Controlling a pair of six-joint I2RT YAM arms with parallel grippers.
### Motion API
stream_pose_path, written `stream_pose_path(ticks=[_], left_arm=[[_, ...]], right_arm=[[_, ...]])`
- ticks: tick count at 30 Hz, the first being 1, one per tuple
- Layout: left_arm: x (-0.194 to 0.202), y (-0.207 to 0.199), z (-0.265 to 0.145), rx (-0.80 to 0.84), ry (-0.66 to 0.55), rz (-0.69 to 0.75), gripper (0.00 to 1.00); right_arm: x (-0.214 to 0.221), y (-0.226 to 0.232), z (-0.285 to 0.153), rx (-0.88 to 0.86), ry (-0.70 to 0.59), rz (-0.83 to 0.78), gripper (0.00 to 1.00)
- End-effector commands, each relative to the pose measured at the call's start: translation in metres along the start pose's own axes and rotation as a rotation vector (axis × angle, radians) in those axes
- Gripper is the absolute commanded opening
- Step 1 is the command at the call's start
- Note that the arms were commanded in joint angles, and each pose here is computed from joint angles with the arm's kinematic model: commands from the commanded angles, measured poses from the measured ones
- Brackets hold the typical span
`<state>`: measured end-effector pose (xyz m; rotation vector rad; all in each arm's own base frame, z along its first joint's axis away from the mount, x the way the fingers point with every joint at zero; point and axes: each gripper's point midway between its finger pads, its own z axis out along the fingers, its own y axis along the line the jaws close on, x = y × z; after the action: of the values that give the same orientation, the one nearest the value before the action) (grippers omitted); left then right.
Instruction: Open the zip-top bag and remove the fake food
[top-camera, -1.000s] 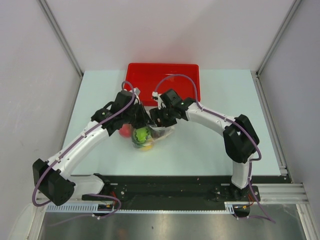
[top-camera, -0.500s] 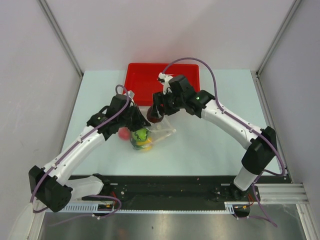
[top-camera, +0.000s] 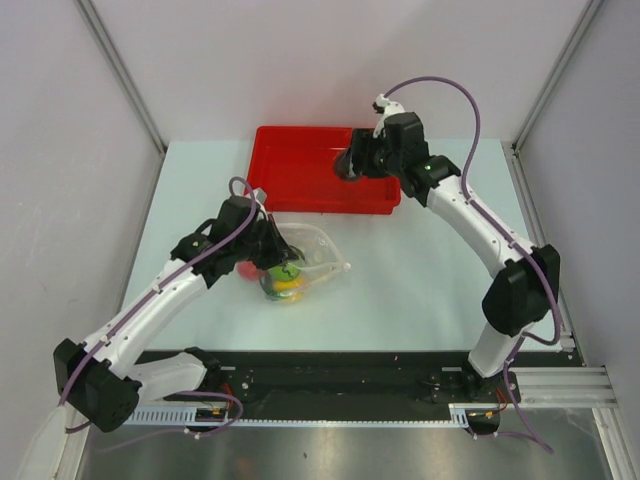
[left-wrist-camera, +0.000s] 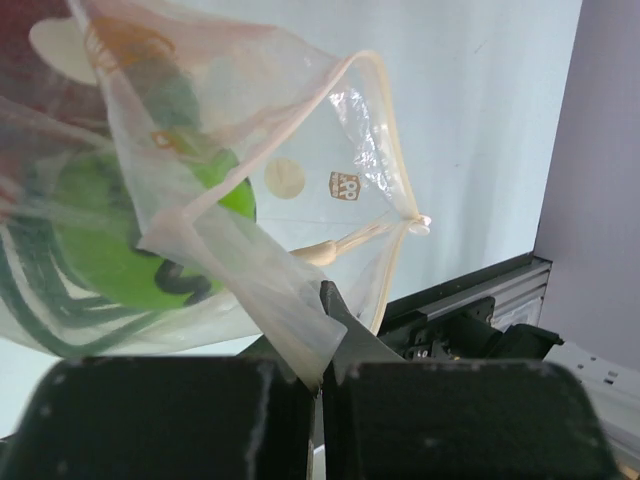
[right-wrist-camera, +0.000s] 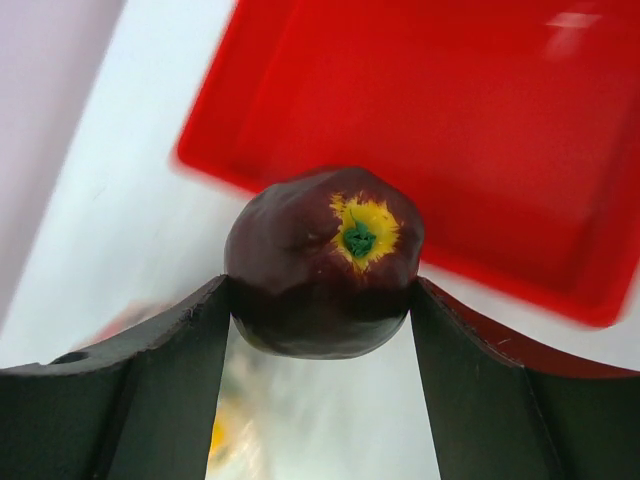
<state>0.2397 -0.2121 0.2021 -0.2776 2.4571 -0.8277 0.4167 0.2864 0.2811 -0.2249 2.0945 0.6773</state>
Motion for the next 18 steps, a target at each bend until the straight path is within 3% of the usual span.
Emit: stream_pose_path(ticks=[1,8,14,18], left_arm=[[0.004,-0.008,-0.008,0.060,0.003,0.051,0.00],[0.003,-0.020,-0.006,0.114,0.033,0.120,0.00],[0.002,-0.025,-0.012,0.133,0.058,0.204,0.00],[0.002,-0.027,-0.016,0.148,0.065,0.239,0.00]], right_arm=[[-0.052,-0.050,0.028,0.169,-0.216,-0.073,0.21],[-0.059,-0.111,0.091,0.376,-0.283,-0.234,0.21],[-0.045,-0.172,0.148,0.588,-0.243,-0.300,0.24],[-0.058,-0.192,0.171,0.632,-0.276,-0.322,0.31]])
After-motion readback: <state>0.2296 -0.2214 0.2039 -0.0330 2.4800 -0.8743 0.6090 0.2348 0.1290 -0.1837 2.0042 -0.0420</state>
